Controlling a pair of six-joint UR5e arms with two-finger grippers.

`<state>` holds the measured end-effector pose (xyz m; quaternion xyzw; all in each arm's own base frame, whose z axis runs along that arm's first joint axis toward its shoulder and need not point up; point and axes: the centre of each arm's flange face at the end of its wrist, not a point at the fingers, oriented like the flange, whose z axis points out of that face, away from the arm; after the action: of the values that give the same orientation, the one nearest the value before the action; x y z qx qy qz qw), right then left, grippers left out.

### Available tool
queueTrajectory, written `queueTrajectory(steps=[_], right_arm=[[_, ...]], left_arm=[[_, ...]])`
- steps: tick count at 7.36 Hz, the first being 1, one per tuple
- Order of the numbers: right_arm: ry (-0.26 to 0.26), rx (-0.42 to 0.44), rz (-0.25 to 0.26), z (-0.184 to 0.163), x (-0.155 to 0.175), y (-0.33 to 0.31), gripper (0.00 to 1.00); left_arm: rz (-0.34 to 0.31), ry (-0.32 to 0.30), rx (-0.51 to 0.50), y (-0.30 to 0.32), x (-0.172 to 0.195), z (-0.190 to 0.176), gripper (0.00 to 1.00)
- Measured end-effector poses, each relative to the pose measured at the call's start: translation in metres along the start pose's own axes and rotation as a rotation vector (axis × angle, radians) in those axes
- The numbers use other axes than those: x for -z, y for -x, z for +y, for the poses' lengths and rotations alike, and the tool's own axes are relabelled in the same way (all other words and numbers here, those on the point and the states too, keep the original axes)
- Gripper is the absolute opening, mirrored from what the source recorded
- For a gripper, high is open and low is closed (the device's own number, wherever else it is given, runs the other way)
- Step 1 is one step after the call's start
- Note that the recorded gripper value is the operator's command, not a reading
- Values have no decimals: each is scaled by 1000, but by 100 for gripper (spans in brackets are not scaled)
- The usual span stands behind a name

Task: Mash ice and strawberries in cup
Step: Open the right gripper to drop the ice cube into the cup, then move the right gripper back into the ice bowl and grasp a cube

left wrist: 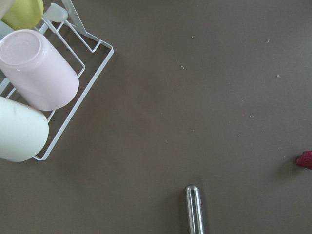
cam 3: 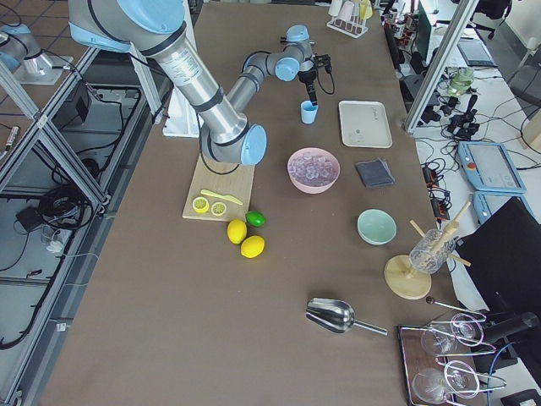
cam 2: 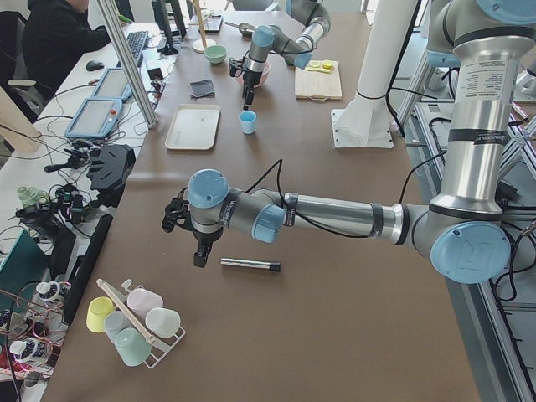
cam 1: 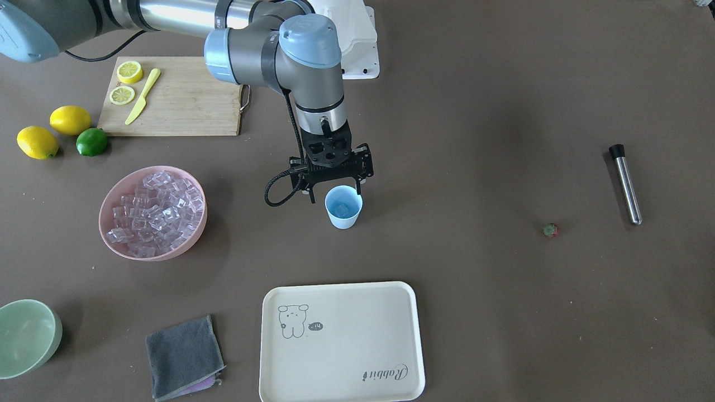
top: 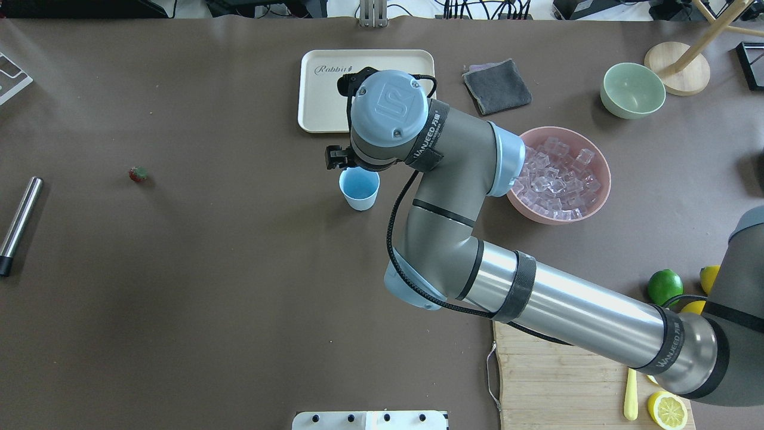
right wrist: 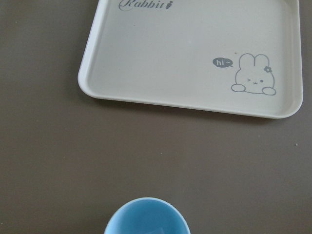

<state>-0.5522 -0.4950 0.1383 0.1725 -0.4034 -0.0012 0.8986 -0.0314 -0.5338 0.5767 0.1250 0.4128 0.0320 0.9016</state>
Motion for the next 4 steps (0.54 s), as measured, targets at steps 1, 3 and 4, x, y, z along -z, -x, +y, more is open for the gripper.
queueTrajectory(steps=[1, 3, 4], right_arm=[[4, -4, 13, -4, 0, -30, 100], [36, 29, 40, -16, 0, -111, 100], [48, 46, 55, -16, 4, -154, 100]], left_arm=[[0, -1, -1, -1, 0, -1, 99], [1, -3, -3, -2, 2, -1, 99], [2, -5, -5, -3, 3, -1, 99]])
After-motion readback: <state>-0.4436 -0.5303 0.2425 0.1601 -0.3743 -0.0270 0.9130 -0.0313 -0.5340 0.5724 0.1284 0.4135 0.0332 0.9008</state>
